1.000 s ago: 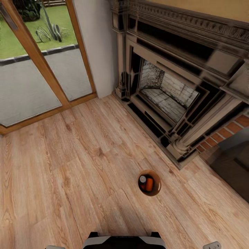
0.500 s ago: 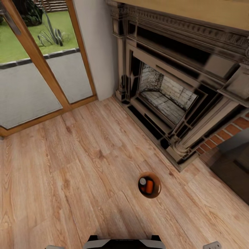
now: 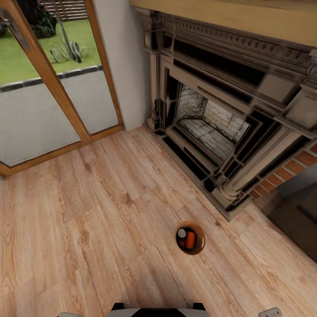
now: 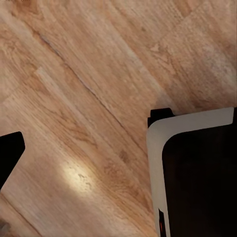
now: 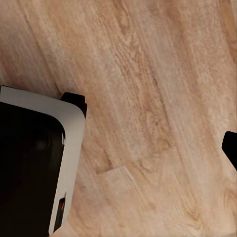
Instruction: Put the three can of soda from the living room inside the tash can in the kitchen.
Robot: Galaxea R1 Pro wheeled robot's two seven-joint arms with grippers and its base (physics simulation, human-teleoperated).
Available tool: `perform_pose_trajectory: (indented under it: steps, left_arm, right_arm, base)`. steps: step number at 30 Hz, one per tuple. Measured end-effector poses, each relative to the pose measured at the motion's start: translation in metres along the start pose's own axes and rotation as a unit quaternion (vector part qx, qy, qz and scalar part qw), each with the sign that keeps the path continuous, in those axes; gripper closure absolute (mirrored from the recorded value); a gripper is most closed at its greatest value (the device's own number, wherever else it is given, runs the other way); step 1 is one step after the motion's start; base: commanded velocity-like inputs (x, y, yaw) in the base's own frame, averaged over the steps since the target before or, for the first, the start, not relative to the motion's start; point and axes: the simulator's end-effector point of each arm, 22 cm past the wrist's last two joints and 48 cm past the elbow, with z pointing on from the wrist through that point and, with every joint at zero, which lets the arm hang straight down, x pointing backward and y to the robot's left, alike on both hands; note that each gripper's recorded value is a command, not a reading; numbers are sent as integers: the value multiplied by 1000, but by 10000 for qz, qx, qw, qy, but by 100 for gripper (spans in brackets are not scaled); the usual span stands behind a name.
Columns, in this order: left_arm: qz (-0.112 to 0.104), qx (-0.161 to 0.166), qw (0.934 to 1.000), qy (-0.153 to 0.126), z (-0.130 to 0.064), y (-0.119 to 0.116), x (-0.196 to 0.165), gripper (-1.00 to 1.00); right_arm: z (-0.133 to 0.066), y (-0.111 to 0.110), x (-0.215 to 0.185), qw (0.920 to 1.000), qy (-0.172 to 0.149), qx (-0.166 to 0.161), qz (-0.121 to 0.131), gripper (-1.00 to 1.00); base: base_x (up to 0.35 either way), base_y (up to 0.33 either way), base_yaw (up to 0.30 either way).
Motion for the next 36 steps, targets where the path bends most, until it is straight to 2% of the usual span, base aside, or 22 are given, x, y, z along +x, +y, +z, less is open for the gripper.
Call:
perform_pose_trajectory:
  steps: [12,18,21,25,30,31,36]
  left_arm:
    - [-3,27,10000,-6,0,-4,-1,-100]
    - [3,40,10000,34,0,-5,2,-100]
    - [-6,45,9999,115,-2,-6,9,-100]
    - [-18,46,9997,260,-7,-7,24,-100]
    - [-21,56,9992,401,-13,-9,40,-100]
    - [-16,81,9986,516,-20,-12,55,-100]
    - [-57,180,9972,720,-32,-29,83,-100]
  right_arm:
    - [0,2,-1,10000,-1,-10,10,-100]
    - [5,20,-3,10000,-5,-72,68,-100]
    - [7,19,-3,9998,-5,157,100,-100]
    - [7,9,0,9976,32,678,160,-100]
    - [2,5,18,9926,237,1161,267,-100]
    - [-1,6,25,9909,320,1276,296,-100]
    - [-8,12,45,9895,485,1327,299,-100]
  base:
    - [0,0,0]
    - [0,0,0]
    - [0,0,0]
    - [0,0,0]
    - [0,0,0]
    - [0,0,0]
    - [0,0,0]
